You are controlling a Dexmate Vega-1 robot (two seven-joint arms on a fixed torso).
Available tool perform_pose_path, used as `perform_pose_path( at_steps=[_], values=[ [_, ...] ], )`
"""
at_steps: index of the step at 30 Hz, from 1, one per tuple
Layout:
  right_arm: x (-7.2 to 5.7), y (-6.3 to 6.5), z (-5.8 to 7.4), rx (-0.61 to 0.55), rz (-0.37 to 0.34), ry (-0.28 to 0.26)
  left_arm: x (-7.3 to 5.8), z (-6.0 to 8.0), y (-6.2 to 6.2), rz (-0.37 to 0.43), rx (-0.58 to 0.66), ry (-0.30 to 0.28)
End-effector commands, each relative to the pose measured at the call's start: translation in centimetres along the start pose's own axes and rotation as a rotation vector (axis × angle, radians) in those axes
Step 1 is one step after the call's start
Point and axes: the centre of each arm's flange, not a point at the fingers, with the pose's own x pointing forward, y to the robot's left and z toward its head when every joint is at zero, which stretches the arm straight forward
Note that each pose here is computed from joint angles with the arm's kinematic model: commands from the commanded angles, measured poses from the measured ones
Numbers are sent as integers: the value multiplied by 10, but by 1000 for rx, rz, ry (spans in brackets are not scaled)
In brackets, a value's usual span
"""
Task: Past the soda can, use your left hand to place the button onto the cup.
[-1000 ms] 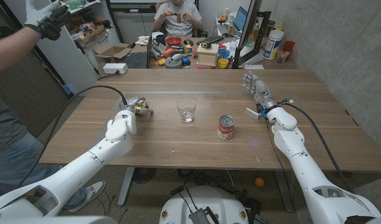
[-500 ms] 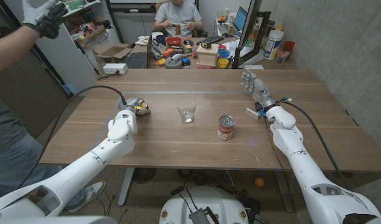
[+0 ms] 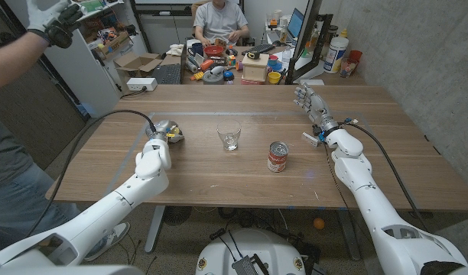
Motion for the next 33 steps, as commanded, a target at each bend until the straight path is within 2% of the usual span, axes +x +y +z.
perform_pose_path(
  at_steps=[1,20,33],
  values=[
    [-2,0,3,-5,2,-3,-4,4,7,30,-14,-11],
    [-8,1,13,-17,-9,-8,-11,17,32,82,-19,-62],
    [-11,4,17,-22,-13,-13,-22,28,50,120,-26,-109]
  ],
)
